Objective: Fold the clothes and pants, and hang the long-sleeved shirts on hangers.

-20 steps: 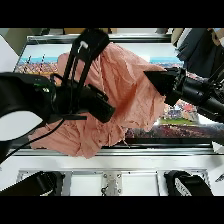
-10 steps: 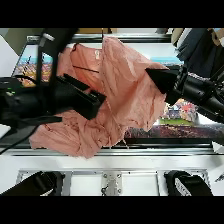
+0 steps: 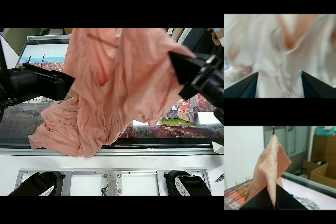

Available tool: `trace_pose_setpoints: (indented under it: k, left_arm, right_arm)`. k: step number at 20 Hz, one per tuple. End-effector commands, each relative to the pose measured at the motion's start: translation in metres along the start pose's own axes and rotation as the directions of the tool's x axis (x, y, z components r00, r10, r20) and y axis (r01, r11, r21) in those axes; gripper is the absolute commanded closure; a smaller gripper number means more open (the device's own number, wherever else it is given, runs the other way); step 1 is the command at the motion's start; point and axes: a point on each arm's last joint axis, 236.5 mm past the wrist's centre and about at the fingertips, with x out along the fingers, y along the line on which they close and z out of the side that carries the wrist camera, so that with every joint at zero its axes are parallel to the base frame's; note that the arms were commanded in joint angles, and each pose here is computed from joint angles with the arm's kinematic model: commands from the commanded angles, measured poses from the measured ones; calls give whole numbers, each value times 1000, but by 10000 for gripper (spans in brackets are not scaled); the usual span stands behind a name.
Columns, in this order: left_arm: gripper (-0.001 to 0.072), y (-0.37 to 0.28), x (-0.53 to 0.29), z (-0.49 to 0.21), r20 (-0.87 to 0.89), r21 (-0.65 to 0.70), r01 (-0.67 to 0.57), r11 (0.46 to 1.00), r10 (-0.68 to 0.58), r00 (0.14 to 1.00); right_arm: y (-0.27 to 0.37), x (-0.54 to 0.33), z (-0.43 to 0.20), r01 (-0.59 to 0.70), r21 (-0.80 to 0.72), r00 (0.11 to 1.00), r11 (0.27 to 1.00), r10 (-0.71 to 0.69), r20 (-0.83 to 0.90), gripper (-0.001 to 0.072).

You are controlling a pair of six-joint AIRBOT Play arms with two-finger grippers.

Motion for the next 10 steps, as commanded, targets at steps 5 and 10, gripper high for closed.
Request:
trace_pose_setpoints:
  k: [5, 10]
  left_arm:
    - [697, 7, 21, -25, 13, -31, -3, 1000, 3, 1000]
    - [697, -12, 42, -25, 9, 3, 38, 999, -38, 999]
  right_arm:
    - [-78, -85, 76, 476, -246, 878, 844, -440, 188, 713]
    - [-135, -163, 106, 760, -326, 646, 563, -711, 277, 713]
